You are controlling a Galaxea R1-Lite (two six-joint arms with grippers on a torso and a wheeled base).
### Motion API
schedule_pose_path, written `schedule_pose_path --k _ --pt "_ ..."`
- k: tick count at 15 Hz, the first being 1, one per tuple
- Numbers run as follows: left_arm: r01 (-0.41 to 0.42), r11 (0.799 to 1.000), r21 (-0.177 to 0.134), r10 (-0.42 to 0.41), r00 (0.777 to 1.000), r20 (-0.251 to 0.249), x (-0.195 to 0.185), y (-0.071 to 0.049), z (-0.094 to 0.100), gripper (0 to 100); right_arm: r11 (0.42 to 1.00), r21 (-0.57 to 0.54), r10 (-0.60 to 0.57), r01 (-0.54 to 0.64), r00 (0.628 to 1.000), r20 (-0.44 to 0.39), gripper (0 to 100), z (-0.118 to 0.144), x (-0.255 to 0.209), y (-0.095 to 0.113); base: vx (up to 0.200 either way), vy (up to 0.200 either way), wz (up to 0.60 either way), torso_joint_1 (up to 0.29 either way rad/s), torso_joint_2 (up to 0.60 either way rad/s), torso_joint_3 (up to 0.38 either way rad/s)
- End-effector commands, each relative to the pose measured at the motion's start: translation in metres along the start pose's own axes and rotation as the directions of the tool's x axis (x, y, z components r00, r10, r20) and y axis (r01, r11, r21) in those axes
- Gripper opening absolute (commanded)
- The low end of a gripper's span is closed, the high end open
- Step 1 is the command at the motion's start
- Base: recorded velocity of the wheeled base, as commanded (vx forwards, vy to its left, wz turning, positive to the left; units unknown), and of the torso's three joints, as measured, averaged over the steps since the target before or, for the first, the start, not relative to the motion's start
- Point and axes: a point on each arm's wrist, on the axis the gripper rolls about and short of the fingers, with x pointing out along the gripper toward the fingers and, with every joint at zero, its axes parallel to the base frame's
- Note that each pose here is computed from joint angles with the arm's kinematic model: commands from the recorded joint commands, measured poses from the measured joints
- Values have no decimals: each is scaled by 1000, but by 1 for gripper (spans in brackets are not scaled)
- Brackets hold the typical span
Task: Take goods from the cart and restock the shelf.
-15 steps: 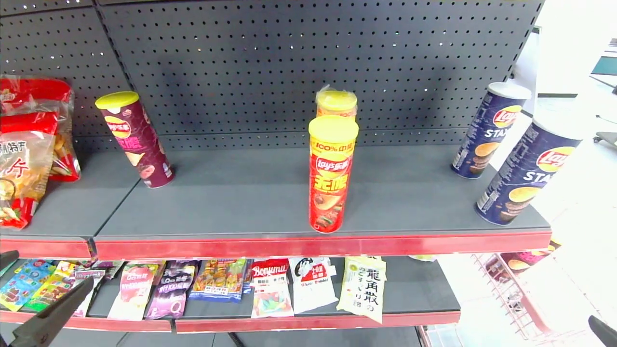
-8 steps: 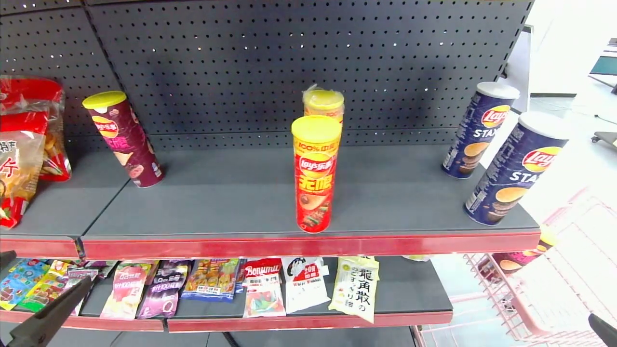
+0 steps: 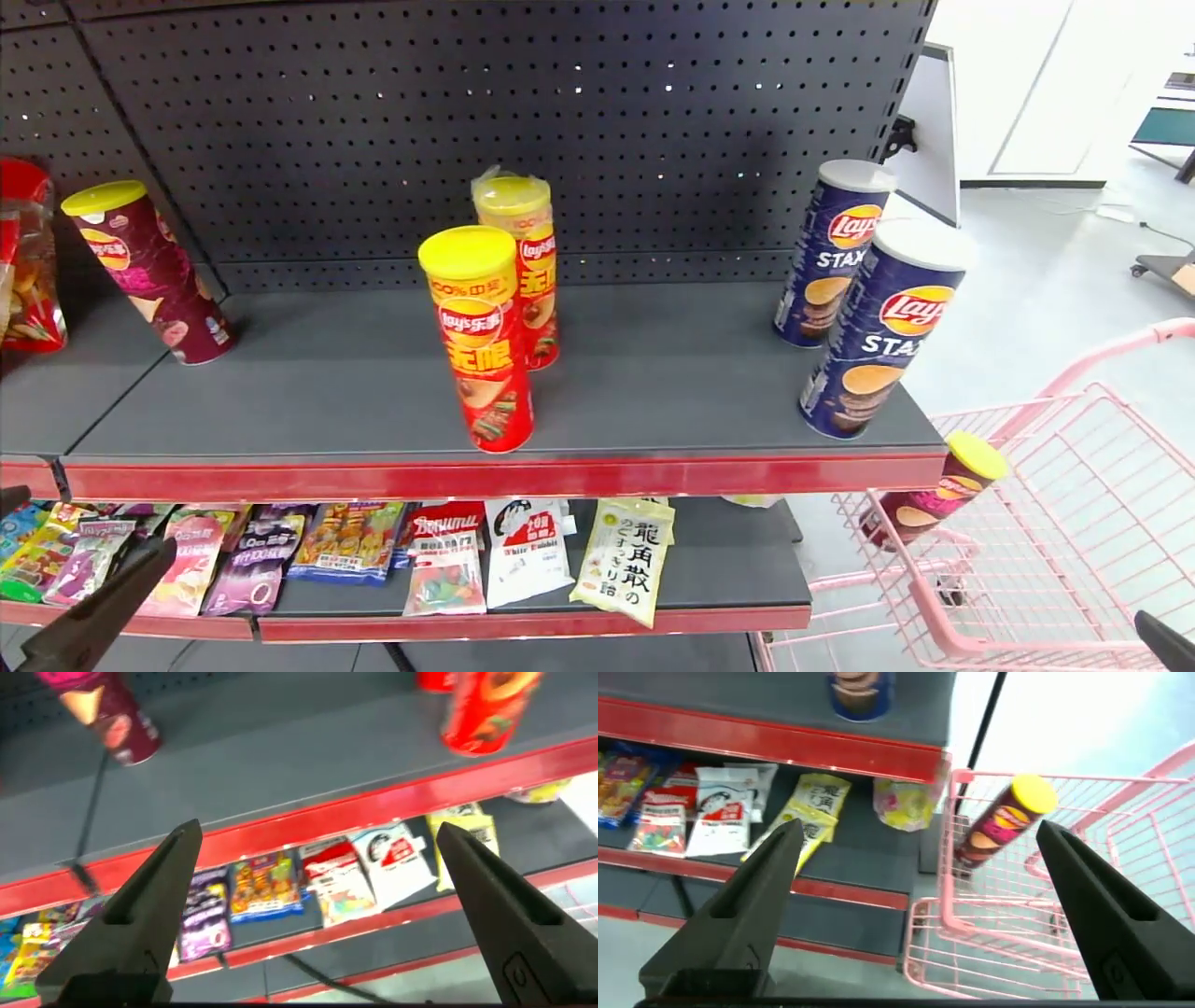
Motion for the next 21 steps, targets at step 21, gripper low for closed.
schedule_pose_path --k 21 --pt "1 1000 0 -1 995 100 -38 -4 -26 100 1000 -5 3 -3 999 -44 100 -3 6 1 0 0 -314 1 2 0"
